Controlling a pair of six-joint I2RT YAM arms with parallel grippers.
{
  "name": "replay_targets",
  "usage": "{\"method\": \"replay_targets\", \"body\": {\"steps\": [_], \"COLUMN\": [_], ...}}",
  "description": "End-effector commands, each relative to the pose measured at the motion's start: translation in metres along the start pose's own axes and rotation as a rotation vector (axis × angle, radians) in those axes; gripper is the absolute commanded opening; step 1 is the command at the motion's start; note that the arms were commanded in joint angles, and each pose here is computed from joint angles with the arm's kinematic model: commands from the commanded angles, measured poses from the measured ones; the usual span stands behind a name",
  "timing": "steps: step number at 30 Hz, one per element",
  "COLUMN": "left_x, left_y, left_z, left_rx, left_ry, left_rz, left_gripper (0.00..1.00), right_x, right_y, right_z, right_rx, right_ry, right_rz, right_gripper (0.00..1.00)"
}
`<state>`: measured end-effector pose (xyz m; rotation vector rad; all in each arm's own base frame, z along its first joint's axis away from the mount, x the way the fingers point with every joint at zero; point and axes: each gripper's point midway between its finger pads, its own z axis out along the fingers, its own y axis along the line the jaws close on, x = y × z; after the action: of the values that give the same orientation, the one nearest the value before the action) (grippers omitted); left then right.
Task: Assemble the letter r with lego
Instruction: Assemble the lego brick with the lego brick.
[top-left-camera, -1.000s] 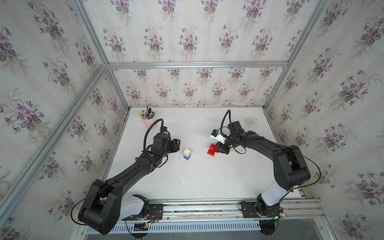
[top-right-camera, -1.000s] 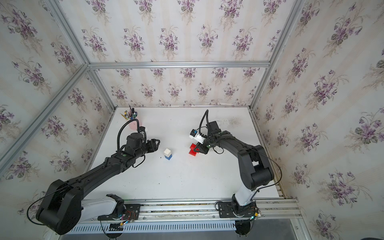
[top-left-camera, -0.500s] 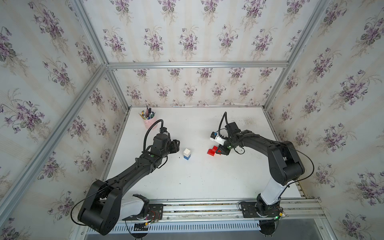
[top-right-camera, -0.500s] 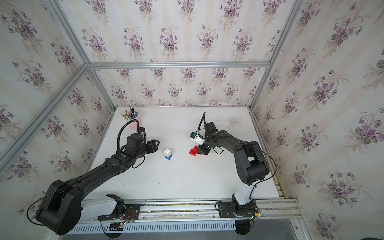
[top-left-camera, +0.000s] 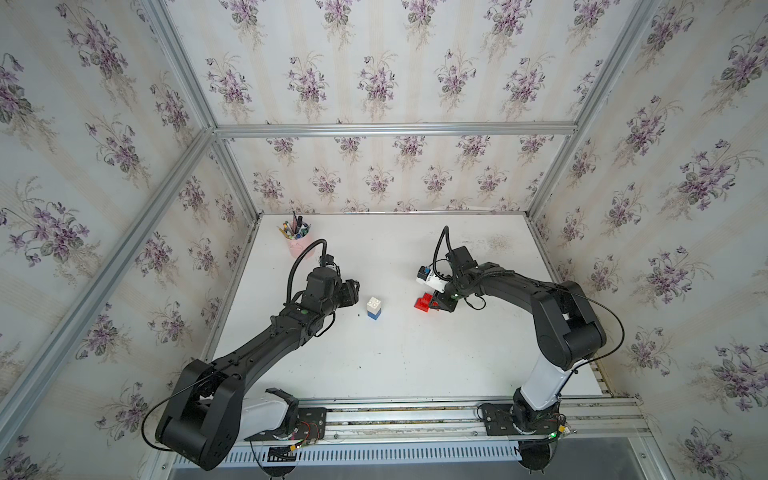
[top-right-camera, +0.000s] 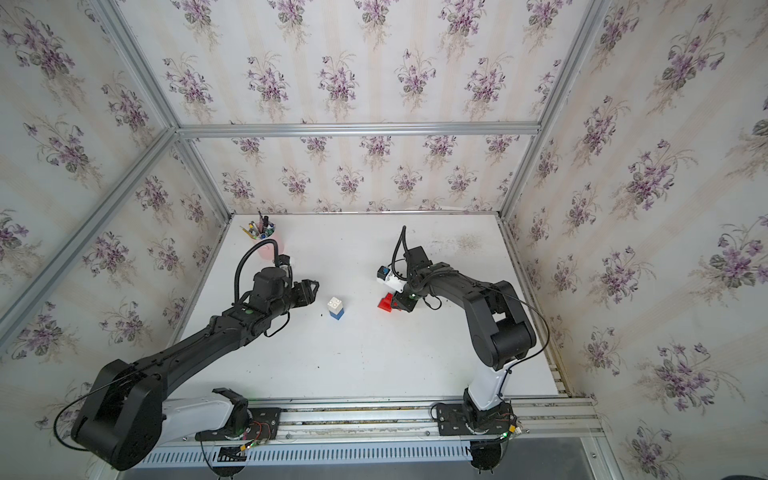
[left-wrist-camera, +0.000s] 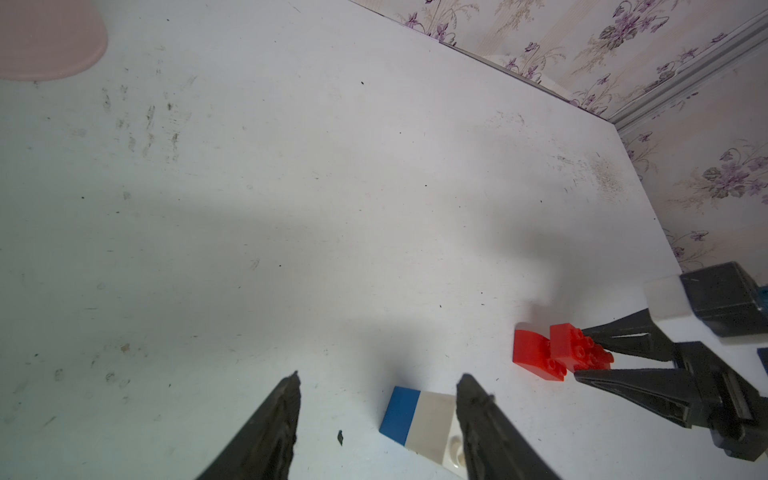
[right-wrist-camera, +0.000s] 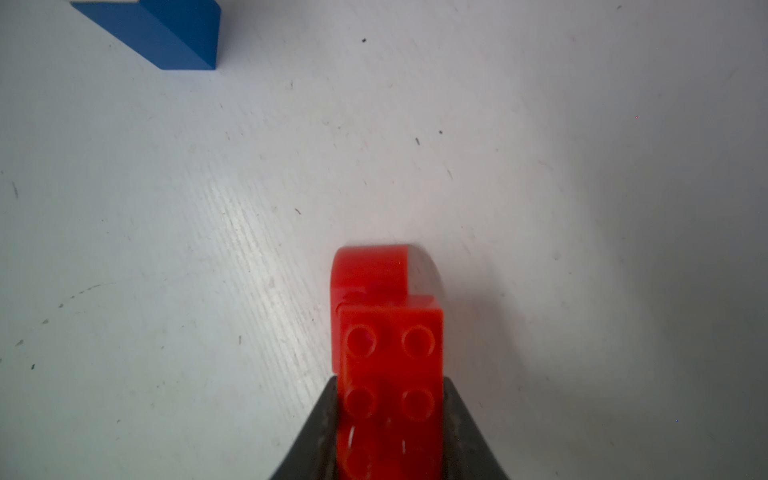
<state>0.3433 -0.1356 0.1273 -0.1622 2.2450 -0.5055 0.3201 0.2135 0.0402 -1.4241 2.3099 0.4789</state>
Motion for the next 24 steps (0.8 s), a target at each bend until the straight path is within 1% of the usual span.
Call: {"method": "replay_targets", "body": {"steps": [1, 9, 20, 24], "left_x": [-0.003, -0.002, -0.002, 0.0], "left_y": [0.002, 0.001, 0.002, 0.002], "left_z": [0.0, 0.002, 0.001, 0.001], "left_rx": [-0.008, -0.004, -0.006, -0.009], "left_ry": [-0.015, -0.01, -0.012, -0.008], "left_rz": [0.011, 0.006, 0.006, 0.007], "left_gripper": [0.62, 0.62, 0.62, 0.62], "right_x": [-0.002, 0.002, 0.004, 0.009], "right_y": [0.0, 0.001, 0.004, 0.006], "right_z": [0.001, -0.001, 0.004, 0.006], "right_rx": [-0.004, 0.005, -0.019, -0.027], "right_ry": [-0.005, 0.03, 0.047, 0.087], "right_rz": [-0.027, -0.043, -0.042, -0.046], "right_gripper": [0.0, 0.0, 0.0, 0.0]}}
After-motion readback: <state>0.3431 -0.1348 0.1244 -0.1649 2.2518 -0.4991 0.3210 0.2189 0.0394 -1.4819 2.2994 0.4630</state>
